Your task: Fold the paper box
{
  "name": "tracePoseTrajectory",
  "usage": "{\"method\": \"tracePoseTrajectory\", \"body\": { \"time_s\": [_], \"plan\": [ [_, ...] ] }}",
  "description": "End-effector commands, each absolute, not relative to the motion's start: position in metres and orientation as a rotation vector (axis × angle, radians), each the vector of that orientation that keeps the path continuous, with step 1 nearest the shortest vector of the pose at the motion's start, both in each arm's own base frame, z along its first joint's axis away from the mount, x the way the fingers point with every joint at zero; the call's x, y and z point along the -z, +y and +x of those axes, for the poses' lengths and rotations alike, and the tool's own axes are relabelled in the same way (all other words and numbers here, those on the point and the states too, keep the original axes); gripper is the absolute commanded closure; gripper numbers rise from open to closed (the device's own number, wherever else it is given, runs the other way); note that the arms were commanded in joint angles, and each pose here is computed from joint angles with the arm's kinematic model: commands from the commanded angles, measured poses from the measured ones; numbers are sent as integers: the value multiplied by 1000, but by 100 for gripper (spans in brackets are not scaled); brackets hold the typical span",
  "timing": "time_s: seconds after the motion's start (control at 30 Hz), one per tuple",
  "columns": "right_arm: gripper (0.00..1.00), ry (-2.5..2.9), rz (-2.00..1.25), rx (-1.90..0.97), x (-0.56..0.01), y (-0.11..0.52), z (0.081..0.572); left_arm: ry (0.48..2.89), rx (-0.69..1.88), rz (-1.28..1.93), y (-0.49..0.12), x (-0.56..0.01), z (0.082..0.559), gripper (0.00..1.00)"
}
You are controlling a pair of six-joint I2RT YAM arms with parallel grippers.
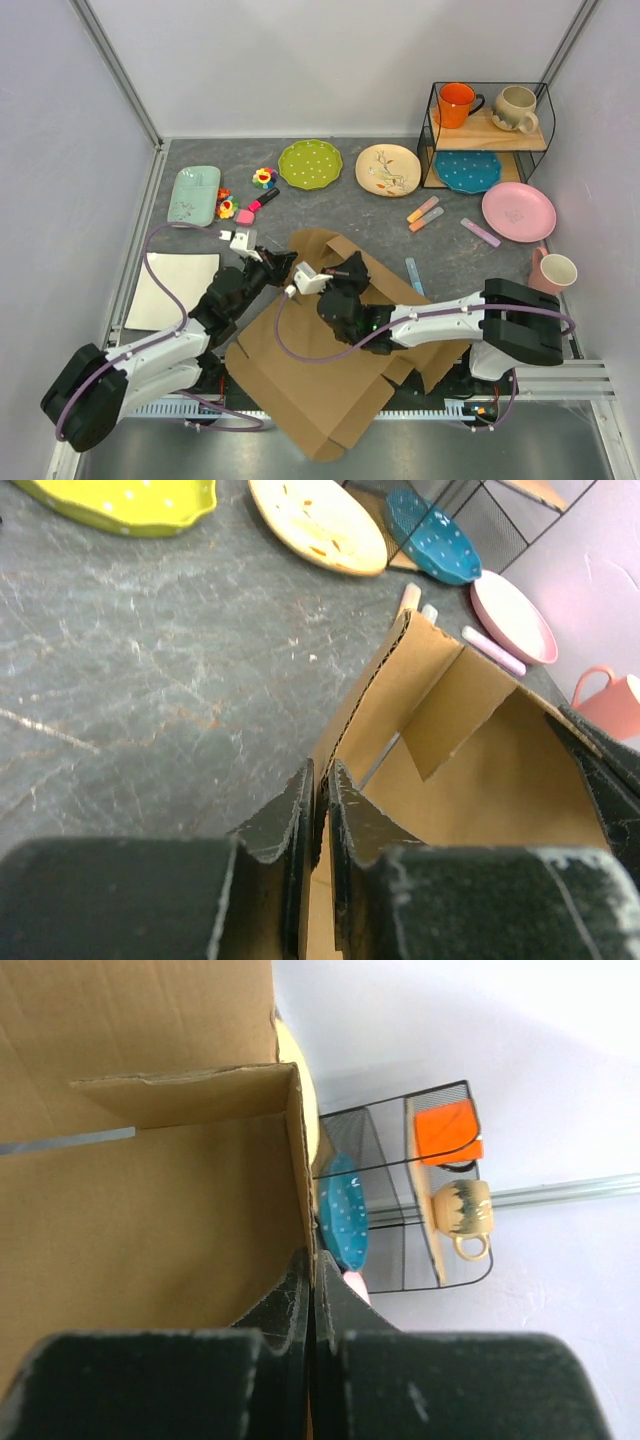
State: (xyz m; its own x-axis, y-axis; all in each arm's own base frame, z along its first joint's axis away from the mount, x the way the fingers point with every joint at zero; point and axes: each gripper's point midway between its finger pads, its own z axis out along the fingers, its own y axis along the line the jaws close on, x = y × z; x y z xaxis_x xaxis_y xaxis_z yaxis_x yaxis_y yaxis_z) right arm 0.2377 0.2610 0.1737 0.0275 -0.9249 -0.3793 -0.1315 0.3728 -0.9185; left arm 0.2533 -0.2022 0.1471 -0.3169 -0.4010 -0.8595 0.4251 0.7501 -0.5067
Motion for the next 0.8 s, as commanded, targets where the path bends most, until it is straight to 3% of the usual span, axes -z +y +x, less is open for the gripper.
{"method": "tracePoseTrajectory", "body": {
  "time_s": [0.0, 0.23, 0.53, 0.77],
  "plan": [
    [100, 1407, -856, 802, -239, 261, 273, 1557, 739, -23, -202, -195, 287, 85],
    [100, 1370, -825, 732, -284, 277, 319, 1525, 687, 12, -221, -217, 327, 83],
    [100, 1437, -984, 796, -191, 266, 315, 1670, 663, -52, -217, -154, 338, 82],
    [100, 1500, -1023, 829, -153, 259, 319, 1731, 719, -82, -222, -133, 333, 82]
  ]
}}
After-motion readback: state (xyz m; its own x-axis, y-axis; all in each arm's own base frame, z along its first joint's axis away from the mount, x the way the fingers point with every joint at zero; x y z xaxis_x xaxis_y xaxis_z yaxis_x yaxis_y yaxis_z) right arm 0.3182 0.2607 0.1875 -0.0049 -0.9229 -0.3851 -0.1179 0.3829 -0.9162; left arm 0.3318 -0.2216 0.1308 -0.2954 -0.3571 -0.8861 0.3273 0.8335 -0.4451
